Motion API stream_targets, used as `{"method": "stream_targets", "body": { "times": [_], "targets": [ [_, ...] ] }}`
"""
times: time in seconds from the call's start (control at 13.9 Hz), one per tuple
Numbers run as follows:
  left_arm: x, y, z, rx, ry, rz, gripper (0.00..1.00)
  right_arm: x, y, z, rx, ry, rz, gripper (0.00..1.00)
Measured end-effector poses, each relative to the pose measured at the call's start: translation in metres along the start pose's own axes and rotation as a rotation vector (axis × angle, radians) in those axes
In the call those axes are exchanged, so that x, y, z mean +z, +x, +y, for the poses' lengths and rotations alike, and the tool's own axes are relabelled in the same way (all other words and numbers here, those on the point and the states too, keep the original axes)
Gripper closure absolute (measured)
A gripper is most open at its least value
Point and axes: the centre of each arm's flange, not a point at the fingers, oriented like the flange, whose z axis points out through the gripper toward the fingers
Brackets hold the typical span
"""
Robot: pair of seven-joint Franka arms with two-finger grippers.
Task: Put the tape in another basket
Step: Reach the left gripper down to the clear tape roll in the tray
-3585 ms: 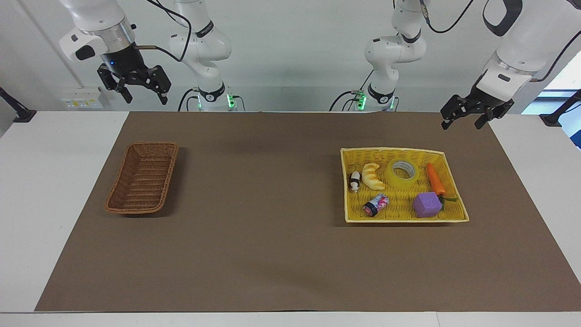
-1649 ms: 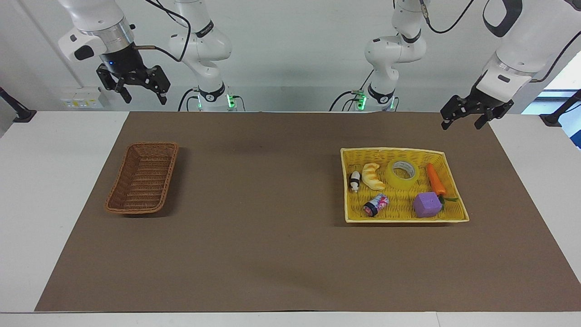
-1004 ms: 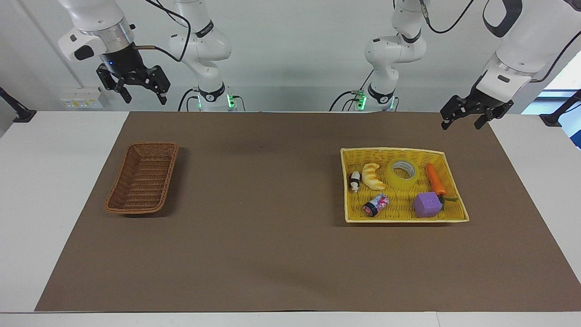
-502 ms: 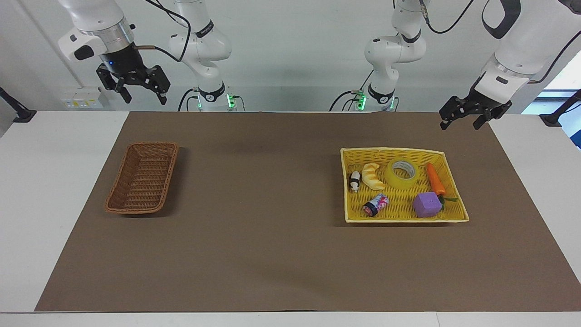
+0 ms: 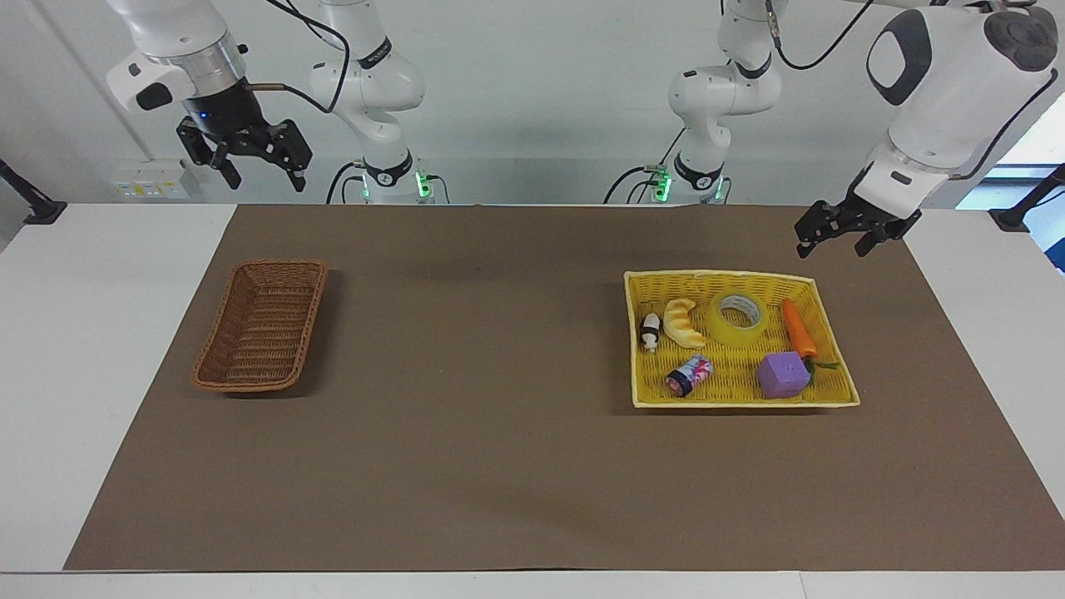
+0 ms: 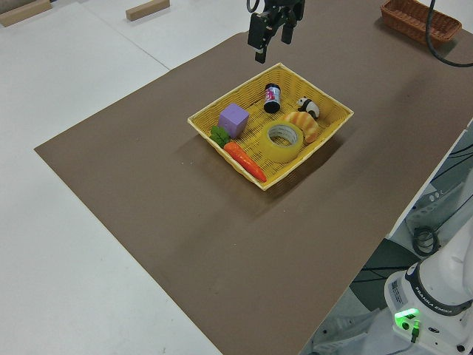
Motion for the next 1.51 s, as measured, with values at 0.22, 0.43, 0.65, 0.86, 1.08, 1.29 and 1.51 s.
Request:
{"method": "stream_targets", "body": {
  "times": [0.22, 0.43, 0.65, 0.86, 1.08, 1.29, 1.51],
  "targets": [
    [0.046, 0.002, -0.005, -0.009, 0.000, -0.002, 0.00, 0.000, 0.000, 0.000, 0.000, 0.000, 0.000, 0.00],
    [0.105, -0.005, -0.012, -0.022, 0.002, -0.039, 0.00, 0.000, 0.000, 0.000, 0.000, 0.000, 0.000, 0.00],
    [0.161, -0.018, -0.021, -0.041, -0.003, -0.074, 0.00, 0.000, 0.000, 0.000, 0.000, 0.000, 0.000, 0.00],
    [0.205, -0.032, -0.023, -0.071, -0.038, -0.077, 0.02, 0.000, 0.000, 0.000, 0.000, 0.000, 0.000, 0.00],
    [0.233, -0.039, -0.023, -0.091, -0.058, -0.084, 0.20, 0.000, 0.000, 0.000, 0.000, 0.000, 0.000, 0.00],
    [0.257, -0.047, -0.024, -0.099, -0.061, -0.098, 0.37, 0.000, 0.000, 0.000, 0.000, 0.000, 0.000, 0.00],
    [0.258, -0.045, -0.027, -0.106, -0.063, -0.091, 0.78, 0.000, 0.000, 0.000, 0.000, 0.000, 0.000, 0.00]
  ]
}}
